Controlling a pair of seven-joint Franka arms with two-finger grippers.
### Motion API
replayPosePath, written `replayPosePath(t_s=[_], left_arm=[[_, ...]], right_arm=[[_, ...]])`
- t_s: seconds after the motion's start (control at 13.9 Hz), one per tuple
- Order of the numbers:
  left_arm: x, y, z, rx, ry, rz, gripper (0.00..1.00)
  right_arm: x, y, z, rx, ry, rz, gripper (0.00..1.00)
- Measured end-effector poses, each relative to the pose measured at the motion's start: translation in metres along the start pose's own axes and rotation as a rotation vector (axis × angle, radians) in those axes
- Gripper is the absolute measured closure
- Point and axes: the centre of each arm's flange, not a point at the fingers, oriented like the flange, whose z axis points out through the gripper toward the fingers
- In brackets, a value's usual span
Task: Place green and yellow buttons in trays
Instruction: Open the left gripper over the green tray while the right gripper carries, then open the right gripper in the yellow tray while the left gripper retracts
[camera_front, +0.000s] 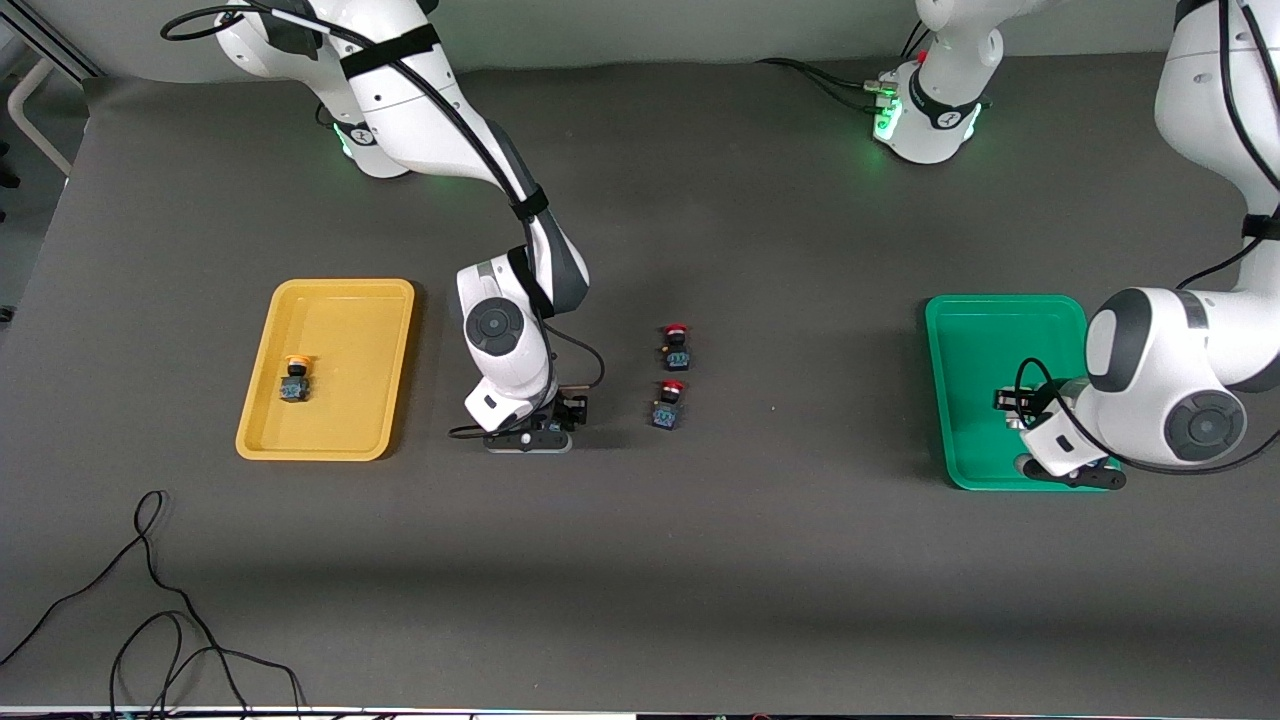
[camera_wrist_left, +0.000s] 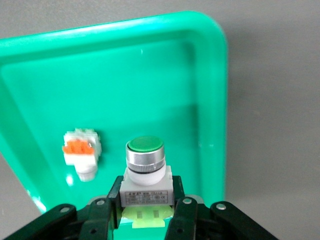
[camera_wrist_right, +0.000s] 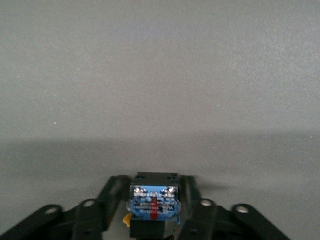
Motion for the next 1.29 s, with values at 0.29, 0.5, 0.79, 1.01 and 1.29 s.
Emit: replayPosePath(t_s=[0.29, 0.5, 0.79, 1.01, 1.29], left_arm=[[-0.013, -0.003, 0.061, -0.003, 0.092, 0.032, 0.59], [-0.025, -0.014, 0.086, -0.016, 0.117, 0.033, 0.59], [-0.027, -0.016, 0.075, -0.005, 0.13, 0.035, 0.34], [-0.033, -0.026, 0.021, 0.029, 0.093, 0.021, 0.02], [-0.067, -0.034, -0.153, 0.081, 0.028, -0.033, 0.0]], right_arm=[[0.01, -0.008, -0.024, 0.004, -0.047, 0.0, 0.59], [0.019, -0.011, -0.067, 0.017, -0.097, 0.005, 0.59], [0.046, 0.039, -0.157, 0.03, -0.175, -0.082, 0.59], [0.077, 0.147, -0.189, 0.018, -0.197, -0.216, 0.59], [0.071, 0.288, -0.157, 0.036, -0.223, -0.276, 0.59]])
